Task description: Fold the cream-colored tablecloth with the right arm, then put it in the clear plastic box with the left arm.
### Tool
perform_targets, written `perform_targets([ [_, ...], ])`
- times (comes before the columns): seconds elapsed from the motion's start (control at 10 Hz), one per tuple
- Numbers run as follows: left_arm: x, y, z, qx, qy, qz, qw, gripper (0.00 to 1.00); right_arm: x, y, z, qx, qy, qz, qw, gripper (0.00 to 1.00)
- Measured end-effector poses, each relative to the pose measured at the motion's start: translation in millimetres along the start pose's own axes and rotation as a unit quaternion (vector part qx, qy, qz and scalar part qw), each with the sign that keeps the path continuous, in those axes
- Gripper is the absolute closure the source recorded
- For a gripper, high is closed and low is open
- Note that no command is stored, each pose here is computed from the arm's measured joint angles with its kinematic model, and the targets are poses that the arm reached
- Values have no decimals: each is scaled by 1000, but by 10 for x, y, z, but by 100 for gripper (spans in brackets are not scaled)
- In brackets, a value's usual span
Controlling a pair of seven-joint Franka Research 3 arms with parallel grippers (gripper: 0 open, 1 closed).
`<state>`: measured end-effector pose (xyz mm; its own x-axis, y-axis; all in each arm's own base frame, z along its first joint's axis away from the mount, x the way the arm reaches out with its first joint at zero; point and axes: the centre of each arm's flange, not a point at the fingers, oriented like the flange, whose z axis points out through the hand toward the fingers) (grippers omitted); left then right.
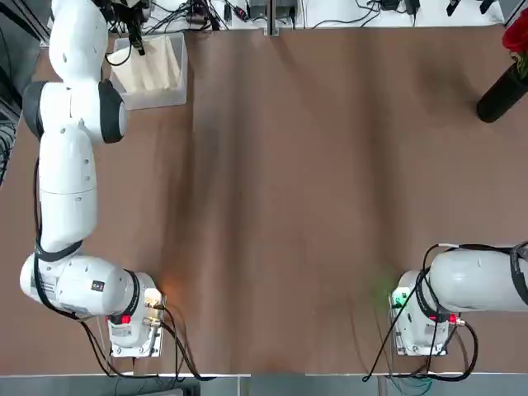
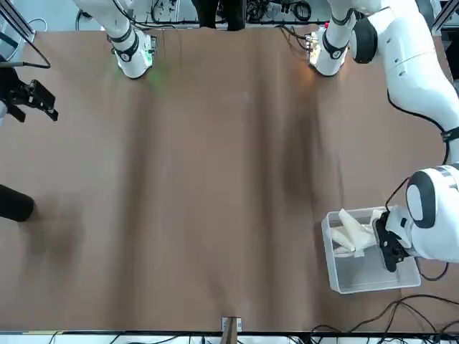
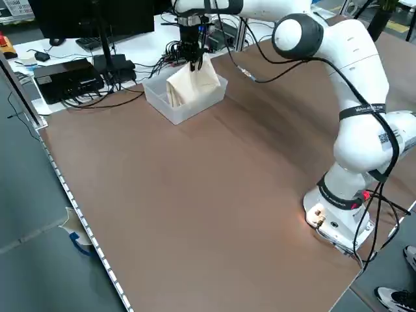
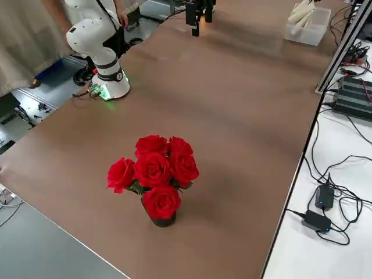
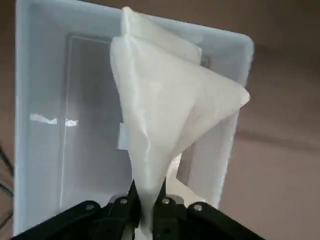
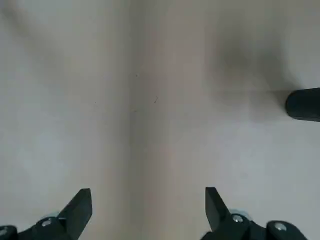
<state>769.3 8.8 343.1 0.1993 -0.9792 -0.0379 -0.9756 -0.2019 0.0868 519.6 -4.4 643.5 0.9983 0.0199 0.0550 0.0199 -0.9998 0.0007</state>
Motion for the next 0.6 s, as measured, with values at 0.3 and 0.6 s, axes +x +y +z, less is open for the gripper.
perform_targets([
  [0.3, 28, -153, 239, 39, -1, 2, 999, 87, 0, -1, 0, 0, 0, 0, 1000, 0],
  [0.6, 107, -244, 274, 79, 5, -23, 997, 86, 0, -5, 0, 0, 0, 0, 1000, 0],
])
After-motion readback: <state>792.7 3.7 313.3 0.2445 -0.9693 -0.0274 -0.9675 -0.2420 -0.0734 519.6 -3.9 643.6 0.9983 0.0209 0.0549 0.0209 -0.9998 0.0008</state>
